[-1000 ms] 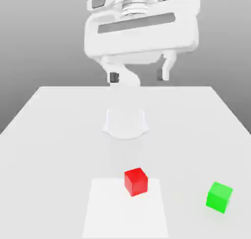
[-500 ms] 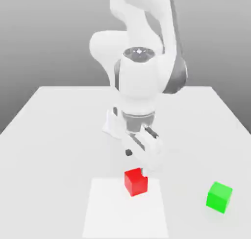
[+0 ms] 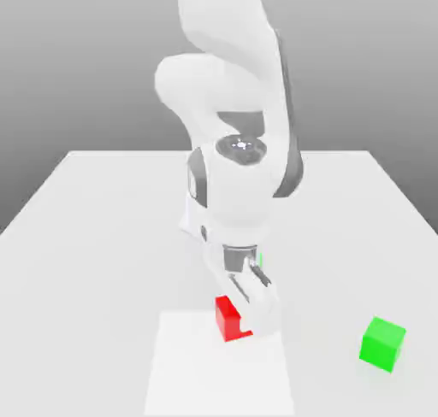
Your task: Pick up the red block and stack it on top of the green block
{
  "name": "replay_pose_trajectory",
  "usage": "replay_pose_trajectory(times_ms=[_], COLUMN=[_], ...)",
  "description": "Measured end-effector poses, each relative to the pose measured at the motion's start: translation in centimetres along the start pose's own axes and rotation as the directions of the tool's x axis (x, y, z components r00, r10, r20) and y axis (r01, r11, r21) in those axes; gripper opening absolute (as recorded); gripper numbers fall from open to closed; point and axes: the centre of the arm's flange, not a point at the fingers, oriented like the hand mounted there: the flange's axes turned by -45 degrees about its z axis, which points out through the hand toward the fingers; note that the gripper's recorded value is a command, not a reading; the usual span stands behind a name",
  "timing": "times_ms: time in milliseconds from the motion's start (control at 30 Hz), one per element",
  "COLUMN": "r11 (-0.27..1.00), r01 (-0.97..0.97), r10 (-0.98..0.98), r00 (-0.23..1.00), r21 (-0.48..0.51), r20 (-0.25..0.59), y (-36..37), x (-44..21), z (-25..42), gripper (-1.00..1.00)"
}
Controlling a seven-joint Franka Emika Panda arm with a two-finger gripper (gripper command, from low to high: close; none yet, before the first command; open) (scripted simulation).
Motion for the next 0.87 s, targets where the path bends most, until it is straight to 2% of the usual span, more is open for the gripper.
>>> replay_pose_trajectory(times_ms=[167, 267, 400, 567, 733, 767, 867], r11=[0.999, 0.962, 0.805, 0.468, 0.409, 0.408, 0.408], r01=[0.041, 0.274, 0.594, 0.884, 0.912, 0.913, 0.913], r10=[-0.041, -0.274, -0.594, -0.884, -0.912, -0.913, -0.913], r00=[0.999, 0.962, 0.805, 0.468, 0.409, 0.408, 0.408], r21=[-0.002, -0.005, -0.006, -0.001, 0.001, 0.001, 0.001], r20=[-0.001, 0.001, 0.002, 0.003, 0.001, 0.002, 0.002], y=[-0.3, -3.5, -7.8, -11.7, -12.7, -12.6, -12.6], x=[-0.7, -4.0, -9.6, -18.0, -18.8, -18.9, -18.9], z=[-3.8, -4.9, -6.0, -7.6, -3.1, -2.0, -2.0], gripper=[-1.0, -1.0, -1.0, -1.0, -1.0, 1.0, 1.0])
